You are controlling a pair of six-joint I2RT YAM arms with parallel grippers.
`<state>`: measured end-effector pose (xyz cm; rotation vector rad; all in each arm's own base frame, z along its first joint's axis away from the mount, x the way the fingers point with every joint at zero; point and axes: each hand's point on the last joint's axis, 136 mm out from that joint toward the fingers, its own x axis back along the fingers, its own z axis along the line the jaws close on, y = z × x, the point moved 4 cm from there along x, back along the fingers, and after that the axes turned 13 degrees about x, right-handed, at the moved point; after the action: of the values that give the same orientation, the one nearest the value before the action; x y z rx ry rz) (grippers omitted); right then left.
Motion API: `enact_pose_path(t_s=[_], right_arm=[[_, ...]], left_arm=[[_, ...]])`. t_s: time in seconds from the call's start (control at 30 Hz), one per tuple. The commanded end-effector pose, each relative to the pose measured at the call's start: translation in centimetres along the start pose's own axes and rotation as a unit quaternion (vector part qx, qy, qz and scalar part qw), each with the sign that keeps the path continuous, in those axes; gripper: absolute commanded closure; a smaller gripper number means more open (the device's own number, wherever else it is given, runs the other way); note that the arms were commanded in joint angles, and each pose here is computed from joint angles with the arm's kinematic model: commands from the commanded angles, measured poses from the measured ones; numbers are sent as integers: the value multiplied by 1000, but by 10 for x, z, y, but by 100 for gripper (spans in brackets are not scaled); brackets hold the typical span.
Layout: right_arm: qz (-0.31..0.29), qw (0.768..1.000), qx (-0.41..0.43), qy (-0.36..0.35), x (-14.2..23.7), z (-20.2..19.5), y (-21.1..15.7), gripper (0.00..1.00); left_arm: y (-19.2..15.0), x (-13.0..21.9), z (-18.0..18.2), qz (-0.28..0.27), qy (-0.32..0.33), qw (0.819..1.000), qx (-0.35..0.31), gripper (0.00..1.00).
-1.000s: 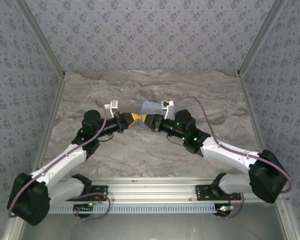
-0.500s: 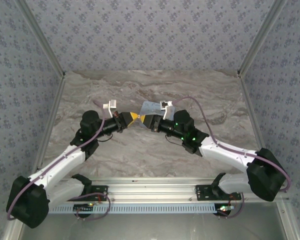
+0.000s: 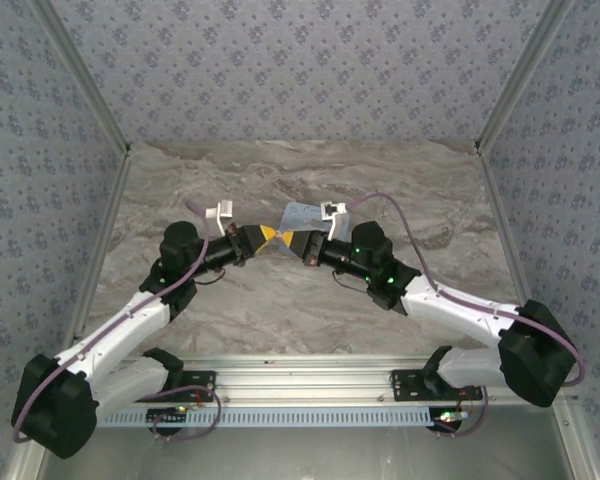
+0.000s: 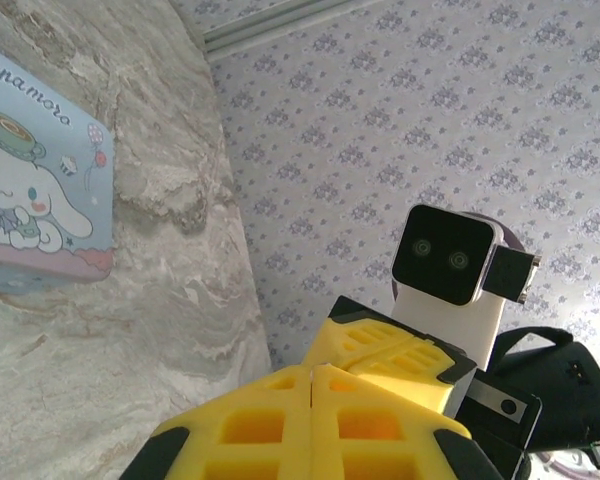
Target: Unlock a padlock with a key
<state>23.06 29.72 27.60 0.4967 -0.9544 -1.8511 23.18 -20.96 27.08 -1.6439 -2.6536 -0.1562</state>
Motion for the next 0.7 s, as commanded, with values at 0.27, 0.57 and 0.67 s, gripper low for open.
enact_pose_path(t_s=[0.27, 0.57, 0.67], right_arm=[[271, 942, 163, -108, 57, 3, 0, 100], [418, 882, 207, -71, 62, 18, -30, 100], [407, 890, 203, -25, 57, 31, -29, 100]], left_arm=[[0, 40, -8, 1, 99, 970, -223, 47], [-43, 27, -25, 119, -11, 909, -400, 39], [-68, 20, -22, 169, -35, 876, -451, 38]])
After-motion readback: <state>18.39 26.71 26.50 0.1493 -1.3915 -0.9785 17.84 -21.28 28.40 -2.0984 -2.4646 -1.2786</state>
